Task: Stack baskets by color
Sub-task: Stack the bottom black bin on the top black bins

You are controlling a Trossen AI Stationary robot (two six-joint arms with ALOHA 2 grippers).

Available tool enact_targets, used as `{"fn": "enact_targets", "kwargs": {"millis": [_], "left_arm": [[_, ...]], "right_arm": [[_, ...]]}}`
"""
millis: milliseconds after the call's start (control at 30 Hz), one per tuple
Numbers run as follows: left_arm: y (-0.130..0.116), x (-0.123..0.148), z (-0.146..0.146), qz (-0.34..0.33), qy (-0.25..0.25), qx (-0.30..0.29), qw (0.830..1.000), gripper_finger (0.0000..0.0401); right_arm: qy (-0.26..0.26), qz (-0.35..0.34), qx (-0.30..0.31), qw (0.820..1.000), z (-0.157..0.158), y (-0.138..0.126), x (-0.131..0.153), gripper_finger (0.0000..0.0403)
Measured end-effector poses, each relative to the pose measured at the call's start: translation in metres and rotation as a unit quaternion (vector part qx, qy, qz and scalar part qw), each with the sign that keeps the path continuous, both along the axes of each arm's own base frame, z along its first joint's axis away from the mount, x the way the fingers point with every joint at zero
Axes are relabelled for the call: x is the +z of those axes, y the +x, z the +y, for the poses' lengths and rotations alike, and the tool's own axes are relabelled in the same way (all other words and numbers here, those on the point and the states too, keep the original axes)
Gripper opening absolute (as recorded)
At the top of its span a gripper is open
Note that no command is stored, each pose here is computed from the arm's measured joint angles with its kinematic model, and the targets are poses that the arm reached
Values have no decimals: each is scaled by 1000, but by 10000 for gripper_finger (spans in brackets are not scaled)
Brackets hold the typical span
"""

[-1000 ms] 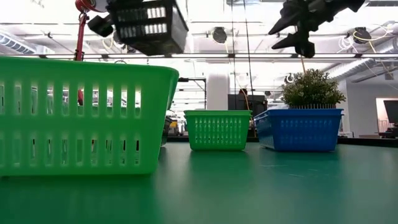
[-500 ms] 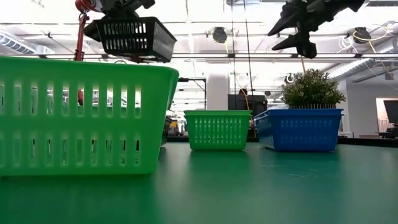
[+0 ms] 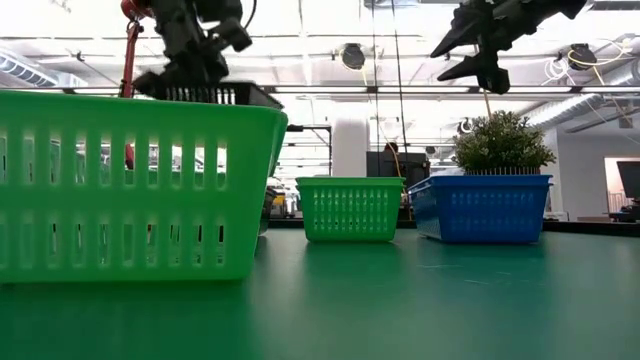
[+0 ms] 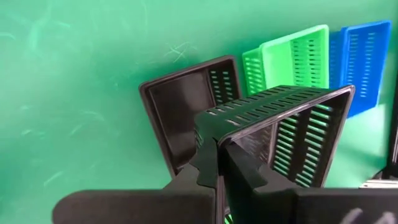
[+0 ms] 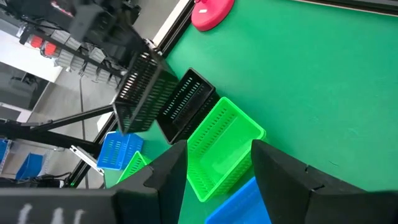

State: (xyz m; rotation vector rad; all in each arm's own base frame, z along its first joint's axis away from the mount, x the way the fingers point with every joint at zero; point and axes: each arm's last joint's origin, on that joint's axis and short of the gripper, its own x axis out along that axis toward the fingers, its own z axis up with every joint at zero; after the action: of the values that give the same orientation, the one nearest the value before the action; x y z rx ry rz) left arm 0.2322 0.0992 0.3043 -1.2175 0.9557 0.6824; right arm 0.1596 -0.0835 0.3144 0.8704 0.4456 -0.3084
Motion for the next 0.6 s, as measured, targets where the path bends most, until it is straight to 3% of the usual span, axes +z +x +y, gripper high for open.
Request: {"fn": "enact_targets", "kwargs": {"millis": [300,600], "left_arm": [[-1,-55,2,-4,-36,23,999,7],[-9,-74,12,-3,-40,52,998,7]], "right_arm": [[0,0,0,1000,0,0,0,171],[-2,0,1,1000,0,0,0,171]]}}
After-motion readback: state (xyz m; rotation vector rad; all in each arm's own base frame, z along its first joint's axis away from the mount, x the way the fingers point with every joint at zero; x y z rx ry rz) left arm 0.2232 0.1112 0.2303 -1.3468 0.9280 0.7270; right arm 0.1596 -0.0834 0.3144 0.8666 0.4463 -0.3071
